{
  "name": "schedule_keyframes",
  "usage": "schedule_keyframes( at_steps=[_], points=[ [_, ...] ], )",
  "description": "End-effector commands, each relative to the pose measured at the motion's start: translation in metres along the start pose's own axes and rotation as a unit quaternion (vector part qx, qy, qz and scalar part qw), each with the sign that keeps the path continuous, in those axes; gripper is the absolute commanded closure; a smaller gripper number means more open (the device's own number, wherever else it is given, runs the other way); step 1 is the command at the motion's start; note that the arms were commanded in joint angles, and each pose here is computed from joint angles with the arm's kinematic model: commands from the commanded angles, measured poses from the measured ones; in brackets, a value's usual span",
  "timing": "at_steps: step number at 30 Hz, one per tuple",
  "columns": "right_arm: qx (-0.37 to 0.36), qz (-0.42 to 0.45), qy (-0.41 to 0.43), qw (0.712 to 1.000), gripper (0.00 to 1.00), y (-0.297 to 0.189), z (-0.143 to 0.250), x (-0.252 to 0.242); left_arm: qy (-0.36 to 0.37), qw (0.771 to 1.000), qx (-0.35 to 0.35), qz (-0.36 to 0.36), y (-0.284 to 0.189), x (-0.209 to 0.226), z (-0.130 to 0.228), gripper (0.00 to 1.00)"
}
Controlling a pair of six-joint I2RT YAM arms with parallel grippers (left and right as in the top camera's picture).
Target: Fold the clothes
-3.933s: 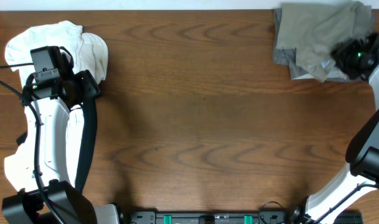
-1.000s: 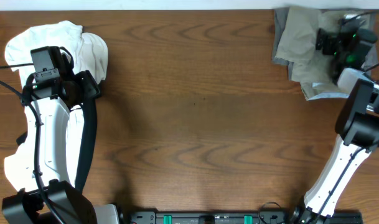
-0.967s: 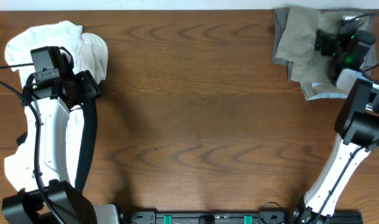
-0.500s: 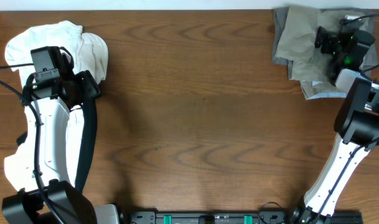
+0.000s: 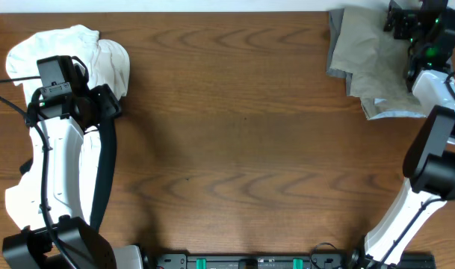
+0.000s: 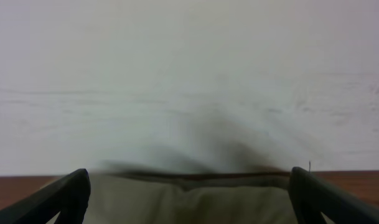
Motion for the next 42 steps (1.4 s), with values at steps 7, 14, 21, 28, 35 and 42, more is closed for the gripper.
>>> schedule_keyframes(
  at_steps=[7,14,21,28,35,42],
  points=[
    [-0.018,-0.107,-0.004,0.994,0.01,-0.067,-0.096,0.073,-0.007,1.0,0.009,-0.004,0.005,0.001,0.004,0.02],
    [-0.036,-0.301,-0.025,0.953,0.01,-0.141,-0.146,0.176,-0.007,1.0,0.009,-0.004,0.005,0.001,0.004,0.02],
    [-0.052,-0.507,-0.056,0.859,0.01,-0.214,-0.16,0.268,-0.007,1.0,0.009,-0.004,0.005,0.001,0.004,0.02],
    [-0.043,-0.592,-0.062,0.803,0.01,-0.243,-0.152,0.313,-0.007,1.0,0.009,-0.004,0.005,0.001,0.004,0.02],
    [-0.022,-0.574,-0.052,0.817,0.01,-0.234,-0.143,0.304,-0.007,1.0,0.009,-0.004,0.005,0.001,0.004,0.02],
    [-0.005,-0.496,-0.038,0.867,0.01,-0.213,-0.143,0.281,-0.007,1.0,0.009,-0.004,0.005,0.001,0.004,0.02]
  ],
)
Point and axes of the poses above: each gripper's point midway between its finger pads, its own y axis out along the fingers, its own x axis along the line the jaws close on, z = x × y, the point moved 2 cm from there along -y, back along the fingers, and after that the axes turned 3 degrees about y, right-handed, at the moved point
